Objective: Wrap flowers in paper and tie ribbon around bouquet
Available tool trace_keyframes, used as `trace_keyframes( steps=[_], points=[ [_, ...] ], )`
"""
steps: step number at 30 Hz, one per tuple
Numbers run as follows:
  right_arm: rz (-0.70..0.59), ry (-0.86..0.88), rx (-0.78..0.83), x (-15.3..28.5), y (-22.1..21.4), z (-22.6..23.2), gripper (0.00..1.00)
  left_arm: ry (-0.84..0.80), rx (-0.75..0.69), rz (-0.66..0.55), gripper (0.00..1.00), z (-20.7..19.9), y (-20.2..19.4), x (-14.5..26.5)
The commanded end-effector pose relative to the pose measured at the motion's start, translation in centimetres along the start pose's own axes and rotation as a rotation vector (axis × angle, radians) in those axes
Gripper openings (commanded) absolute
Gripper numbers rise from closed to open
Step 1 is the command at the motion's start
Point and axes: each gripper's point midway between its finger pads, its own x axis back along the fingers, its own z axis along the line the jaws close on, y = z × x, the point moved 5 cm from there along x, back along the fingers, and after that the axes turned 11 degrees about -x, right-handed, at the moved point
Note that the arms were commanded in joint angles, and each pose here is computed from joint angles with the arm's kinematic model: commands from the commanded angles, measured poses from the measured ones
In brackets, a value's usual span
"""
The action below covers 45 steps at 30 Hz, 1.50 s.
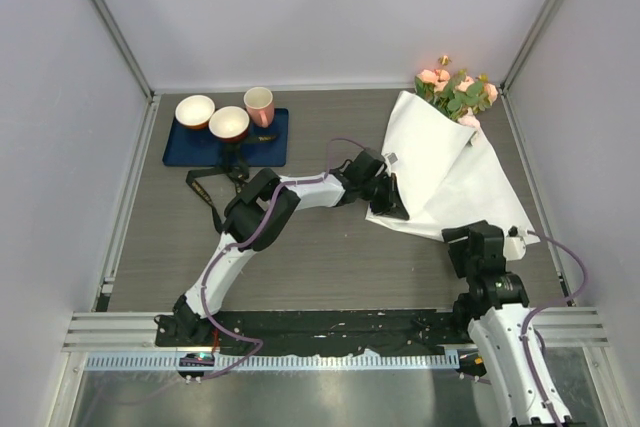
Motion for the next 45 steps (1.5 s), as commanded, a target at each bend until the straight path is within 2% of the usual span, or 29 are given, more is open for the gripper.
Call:
trace_keyframes(
  steps=[1,4,10,12,16,17,21,30,35,41,44,45],
  points=[
    [-0.152,-0.009,-0.123,-1.2,1.6,-0.5,0.69,0.229,0.082,0.141,0.0,5.7,-4.3,-0.5],
    [-0.17,-0.037,-0.155,-2.2,1.6,-1.3,0.69,0.219,0.088,0.156,0.0,5.5,-4.4,-0.7],
    [-0.225,-0.061,-0.182,-2.9,1.9,-2.8,0.56,0.221,0.101,0.165,0.0,5.9,-4.8,-0.7],
    [-0.255,-0.037,-0.179,-2.9,2.3,-2.7,0.44,0.216,0.105,0.163,0.0,5.9,-4.8,-0.8],
    [-0.317,0.035,-0.124,-2.6,3.3,-1.9,0.33,0.223,0.11,0.164,0.0,6.0,-4.7,-1.0],
    [-0.329,0.073,-0.114,-2.2,3.6,-1.1,0.21,0.23,0.115,0.169,0.0,6.1,-4.8,-0.9],
    [-0.352,0.119,0.023,-1.6,4.2,0.4,0.0,0.241,0.119,0.176,0.0,6.3,-4.9,-1.0],
    [-0.326,0.232,0.319,0.5,5.1,6.4,0.0,0.258,0.126,0.182,0.0,6.8,-5.1,-1.3],
    [-0.246,0.338,0.468,1.4,4.0,9.6,0.0,0.268,0.126,0.188,0.0,7.1,-5.4,-1.3],
    [-0.077,0.387,0.661,0.9,0.2,12.3,0.0,0.271,0.125,0.189,0.0,7.3,-5.5,-1.3],
    [-0.01,0.463,0.798,1.8,-2.8,14.7,0.0,0.271,0.123,0.19,0.0,7.4,-5.5,-1.3],
    [0.051,0.448,0.896,1.0,-4.7,14.7,0.0,0.269,0.119,0.183,0.0,7.2,-5.4,-1.2]
  ],
)
